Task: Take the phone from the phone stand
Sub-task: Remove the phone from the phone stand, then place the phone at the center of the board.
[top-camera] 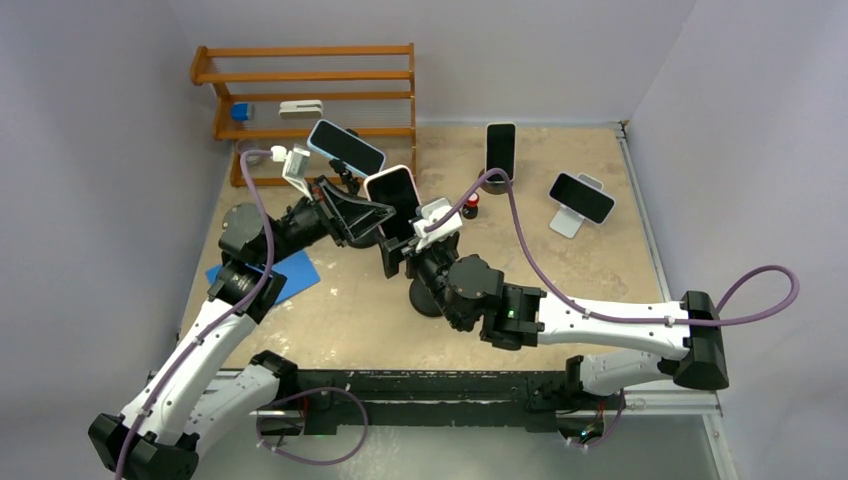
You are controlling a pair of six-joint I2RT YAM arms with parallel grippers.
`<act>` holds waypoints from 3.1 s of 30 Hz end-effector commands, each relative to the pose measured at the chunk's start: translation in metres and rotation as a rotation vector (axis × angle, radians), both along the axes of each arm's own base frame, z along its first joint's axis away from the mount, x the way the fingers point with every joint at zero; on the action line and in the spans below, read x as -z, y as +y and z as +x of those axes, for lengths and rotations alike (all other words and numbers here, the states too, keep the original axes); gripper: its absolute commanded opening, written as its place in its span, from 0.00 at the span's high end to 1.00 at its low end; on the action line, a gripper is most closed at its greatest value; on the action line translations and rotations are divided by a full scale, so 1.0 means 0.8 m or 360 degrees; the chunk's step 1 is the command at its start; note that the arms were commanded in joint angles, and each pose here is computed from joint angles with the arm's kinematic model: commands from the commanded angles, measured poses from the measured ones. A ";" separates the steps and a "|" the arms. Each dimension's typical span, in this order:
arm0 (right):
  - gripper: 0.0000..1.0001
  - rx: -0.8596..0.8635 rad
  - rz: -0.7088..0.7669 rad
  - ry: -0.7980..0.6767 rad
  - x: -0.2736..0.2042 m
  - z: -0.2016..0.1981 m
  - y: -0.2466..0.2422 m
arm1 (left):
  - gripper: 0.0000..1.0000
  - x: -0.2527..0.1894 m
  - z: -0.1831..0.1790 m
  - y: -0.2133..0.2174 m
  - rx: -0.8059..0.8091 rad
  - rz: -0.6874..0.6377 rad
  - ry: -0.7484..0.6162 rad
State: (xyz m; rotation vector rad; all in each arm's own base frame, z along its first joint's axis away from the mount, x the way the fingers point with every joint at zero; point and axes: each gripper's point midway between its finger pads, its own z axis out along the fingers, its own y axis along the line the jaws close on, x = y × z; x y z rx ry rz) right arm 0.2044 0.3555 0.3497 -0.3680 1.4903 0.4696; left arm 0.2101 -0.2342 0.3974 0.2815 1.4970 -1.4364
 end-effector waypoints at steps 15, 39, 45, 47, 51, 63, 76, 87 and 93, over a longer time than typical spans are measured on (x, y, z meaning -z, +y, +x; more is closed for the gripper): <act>0.01 -0.0366 0.0221 0.0134 -0.058 -0.046 0.006 | 1.00 -0.036 -0.009 0.036 -0.0269 -0.0046 -0.0193; 0.01 -0.0574 0.0277 0.0061 -0.032 -0.084 -0.069 | 1.00 0.171 -0.046 0.083 -0.0361 0.0768 0.0362; 0.01 -0.0427 0.0424 0.0072 -0.035 -0.069 -0.086 | 1.00 0.249 -0.030 0.057 -0.0176 0.0894 0.0742; 0.01 -0.0442 0.0442 0.0068 -0.033 -0.072 -0.089 | 1.00 0.275 -0.028 0.052 -0.0147 0.0895 0.0827; 0.01 -0.0440 0.0447 0.0086 -0.030 -0.073 -0.093 | 1.00 0.317 -0.018 0.048 -0.0145 0.0953 0.1016; 0.01 -0.0457 0.0479 0.0130 -0.022 -0.076 -0.096 | 1.00 0.382 0.018 0.047 -0.0251 0.1003 0.1243; 0.01 -0.0459 0.0459 0.0150 -0.015 -0.076 -0.092 | 0.95 0.417 0.020 0.053 -0.0222 0.1086 0.1433; 0.01 -0.0428 0.0448 0.0167 -0.013 -0.073 -0.094 | 0.74 0.432 0.017 0.067 -0.0296 0.1176 0.1491; 0.01 -0.0405 0.0435 0.0187 -0.005 -0.072 -0.098 | 0.69 0.435 0.015 0.075 -0.0361 0.1201 0.1519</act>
